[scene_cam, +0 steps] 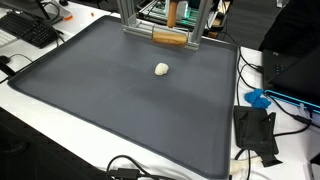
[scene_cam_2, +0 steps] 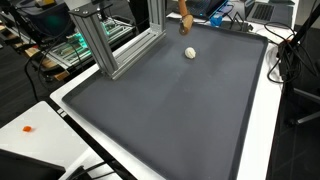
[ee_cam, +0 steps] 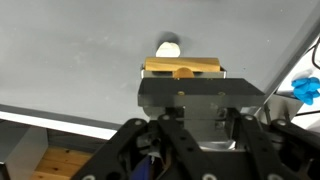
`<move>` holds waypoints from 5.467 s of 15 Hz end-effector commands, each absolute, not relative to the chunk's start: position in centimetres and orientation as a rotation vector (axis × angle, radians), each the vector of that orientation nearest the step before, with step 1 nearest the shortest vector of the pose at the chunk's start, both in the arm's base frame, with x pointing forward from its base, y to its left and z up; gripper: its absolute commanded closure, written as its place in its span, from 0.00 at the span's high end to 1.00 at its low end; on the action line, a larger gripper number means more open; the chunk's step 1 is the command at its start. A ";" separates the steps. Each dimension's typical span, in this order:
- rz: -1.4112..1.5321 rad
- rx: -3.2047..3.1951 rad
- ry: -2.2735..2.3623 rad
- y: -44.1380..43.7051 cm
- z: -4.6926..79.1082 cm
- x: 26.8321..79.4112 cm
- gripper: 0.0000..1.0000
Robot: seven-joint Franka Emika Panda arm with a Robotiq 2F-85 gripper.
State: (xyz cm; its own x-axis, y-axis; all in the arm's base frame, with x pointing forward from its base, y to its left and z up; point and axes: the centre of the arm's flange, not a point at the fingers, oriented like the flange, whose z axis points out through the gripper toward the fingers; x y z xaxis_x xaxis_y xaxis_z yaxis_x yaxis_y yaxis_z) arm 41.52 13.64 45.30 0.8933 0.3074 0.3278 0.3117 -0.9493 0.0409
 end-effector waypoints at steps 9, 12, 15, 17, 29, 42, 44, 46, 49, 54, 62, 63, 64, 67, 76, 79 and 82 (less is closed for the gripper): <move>-0.283 -3.069 -0.532 12.6 36.3 52.1 0.22; -0.194 -3.099 -0.540 12.3 35.3 52.7 0.22; -0.117 -3.115 -0.558 12.2 35.4 52.8 0.22; -0.081 -3.122 -0.559 12.3 36.0 52.7 0.22; -0.167 -3.075 -0.527 12.2 39.4 51.0 0.22; -0.097 -3.072 -0.563 11.4 36.5 48.1 0.22; -0.120 -3.065 -0.552 11.2 35.8 47.9 0.22; -0.164 -3.056 -0.532 11.1 35.8 47.9 0.22; -0.219 -3.043 -0.506 11.3 35.0 47.9 0.22; -0.091 -3.090 -0.557 11.0 34.2 47.4 0.22; 0.117 -3.114 -0.605 11.2 33.7 46.4 0.22; 0.112 -3.111 -0.593 11.3 33.2 46.2 0.22; 0.069 -3.092 -0.587 11.5 32.6 46.0 0.22; -0.015 -3.074 -0.586 11.9 33.4 46.3 0.22; -0.017 -3.081 -0.597 12.1 37.0 47.0 0.22; -0.041 -3.082 -0.571 12.1 37.8 47.5 0.22; -0.062 -3.076 -0.499 12.2 38.3 48.0 0.22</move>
